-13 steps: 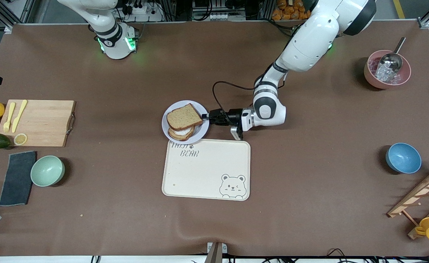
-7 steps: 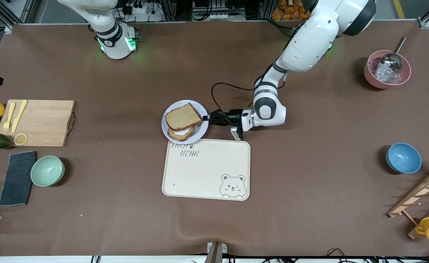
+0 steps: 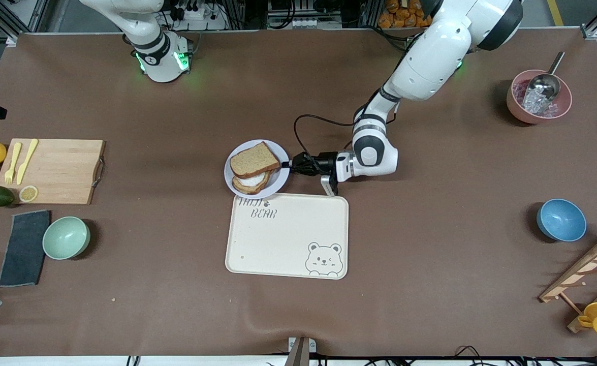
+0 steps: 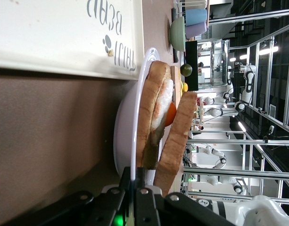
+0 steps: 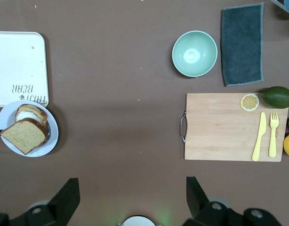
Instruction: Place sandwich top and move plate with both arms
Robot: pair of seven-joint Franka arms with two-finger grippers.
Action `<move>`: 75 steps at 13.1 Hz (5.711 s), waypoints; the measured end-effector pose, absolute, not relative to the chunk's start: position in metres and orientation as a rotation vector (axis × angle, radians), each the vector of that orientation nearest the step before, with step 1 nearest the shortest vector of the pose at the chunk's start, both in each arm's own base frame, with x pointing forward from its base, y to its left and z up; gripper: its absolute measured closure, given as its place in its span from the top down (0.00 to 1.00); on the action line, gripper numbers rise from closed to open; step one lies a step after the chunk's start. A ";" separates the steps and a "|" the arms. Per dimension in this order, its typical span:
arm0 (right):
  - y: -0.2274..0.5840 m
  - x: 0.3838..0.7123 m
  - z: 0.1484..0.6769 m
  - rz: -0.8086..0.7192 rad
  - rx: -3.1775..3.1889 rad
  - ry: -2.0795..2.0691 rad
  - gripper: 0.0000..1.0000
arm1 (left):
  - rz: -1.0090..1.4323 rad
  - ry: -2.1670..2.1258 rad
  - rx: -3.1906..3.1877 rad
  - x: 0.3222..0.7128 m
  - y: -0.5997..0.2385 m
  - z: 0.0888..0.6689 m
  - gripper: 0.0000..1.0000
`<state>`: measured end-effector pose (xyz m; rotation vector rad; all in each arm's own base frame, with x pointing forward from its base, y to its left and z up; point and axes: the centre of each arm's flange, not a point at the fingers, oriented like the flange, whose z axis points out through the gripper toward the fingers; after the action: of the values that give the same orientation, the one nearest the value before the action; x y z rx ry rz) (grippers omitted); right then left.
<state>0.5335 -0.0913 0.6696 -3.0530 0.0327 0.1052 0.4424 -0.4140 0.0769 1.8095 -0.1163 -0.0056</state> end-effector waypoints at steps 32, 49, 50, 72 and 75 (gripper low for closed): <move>-0.073 0.541 0.661 0.142 -3.086 -0.024 1.00 | 0.162 0.142 1.660 0.567 -0.265 0.128 0.05; -0.073 0.542 0.660 0.148 -3.086 -0.024 1.00 | 0.175 0.143 1.784 0.575 -0.237 0.086 0.11; -0.073 0.542 0.660 0.148 -3.086 -0.024 1.00 | 0.173 0.144 1.784 0.575 -0.237 0.086 0.16; -0.071 0.543 0.659 0.152 -3.086 -0.028 1.00 | -0.074 0.106 2.050 0.634 -0.167 0.191 0.37; -0.069 0.543 0.658 0.153 -3.086 -0.036 1.00 | -0.110 0.120 2.198 0.656 -0.148 0.242 0.34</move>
<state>0.5430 -0.0688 0.6584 -3.0860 -0.0355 0.1531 0.6560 -0.1480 0.2420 2.1983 0.1196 -0.1100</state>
